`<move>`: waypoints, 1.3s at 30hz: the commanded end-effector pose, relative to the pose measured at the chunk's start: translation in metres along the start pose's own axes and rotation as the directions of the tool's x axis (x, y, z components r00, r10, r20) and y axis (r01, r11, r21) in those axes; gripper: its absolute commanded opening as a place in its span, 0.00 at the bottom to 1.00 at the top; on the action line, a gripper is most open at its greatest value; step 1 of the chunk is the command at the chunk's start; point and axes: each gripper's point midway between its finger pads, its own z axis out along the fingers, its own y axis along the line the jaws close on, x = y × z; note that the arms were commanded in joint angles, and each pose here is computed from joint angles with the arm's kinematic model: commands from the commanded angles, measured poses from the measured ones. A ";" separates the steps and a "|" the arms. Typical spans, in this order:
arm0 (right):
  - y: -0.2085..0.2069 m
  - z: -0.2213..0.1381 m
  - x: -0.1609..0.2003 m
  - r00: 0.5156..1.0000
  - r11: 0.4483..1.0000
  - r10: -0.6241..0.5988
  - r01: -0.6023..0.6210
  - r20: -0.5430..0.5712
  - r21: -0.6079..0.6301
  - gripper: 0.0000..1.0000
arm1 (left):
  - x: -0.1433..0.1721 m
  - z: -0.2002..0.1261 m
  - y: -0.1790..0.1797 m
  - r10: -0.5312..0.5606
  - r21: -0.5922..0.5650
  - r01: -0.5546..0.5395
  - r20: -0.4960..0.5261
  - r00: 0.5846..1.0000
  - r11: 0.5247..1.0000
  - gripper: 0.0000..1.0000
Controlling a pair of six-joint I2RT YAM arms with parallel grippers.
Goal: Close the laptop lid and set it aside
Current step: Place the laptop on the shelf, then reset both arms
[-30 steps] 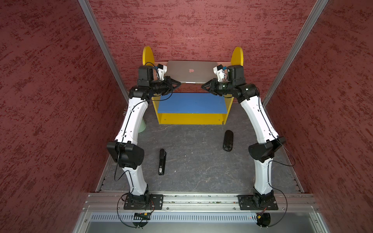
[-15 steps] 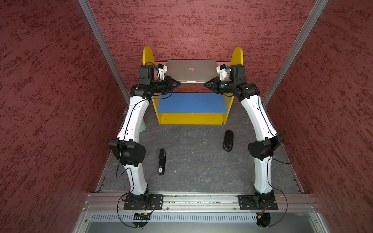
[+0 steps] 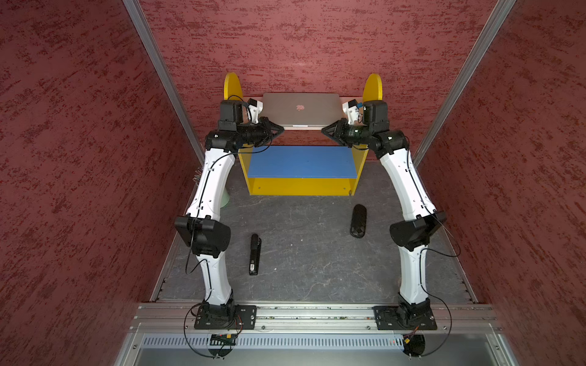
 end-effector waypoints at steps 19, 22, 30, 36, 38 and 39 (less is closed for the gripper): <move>0.024 -0.037 0.002 0.996 0.996 -0.082 0.083 0.044 -0.043 0.41 | 0.004 -0.032 -0.031 0.072 0.046 -0.075 0.067 0.995 0.996 0.22; 0.024 -0.043 0.007 0.994 0.994 -0.099 0.101 0.043 -0.038 0.45 | 0.007 -0.042 -0.035 0.087 0.057 -0.093 0.095 0.992 0.994 0.24; 0.019 -0.065 0.023 0.979 0.984 -0.179 0.180 0.092 -0.002 0.59 | 0.017 -0.083 -0.020 0.111 0.025 -0.118 0.186 0.976 0.993 0.33; 0.012 -0.082 0.031 0.954 0.970 -0.243 0.243 0.174 0.019 0.72 | 0.020 -0.119 -0.004 0.117 0.000 -0.122 0.276 0.954 0.993 0.44; 0.007 -0.087 0.036 0.947 0.966 -0.258 0.257 0.190 0.033 0.76 | 0.023 -0.126 0.001 0.118 -0.008 -0.122 0.300 0.947 0.993 0.49; 0.005 -0.090 0.038 0.942 0.963 -0.268 0.266 0.201 0.040 0.79 | 0.024 -0.130 0.003 0.121 -0.011 -0.124 0.312 0.942 0.992 0.51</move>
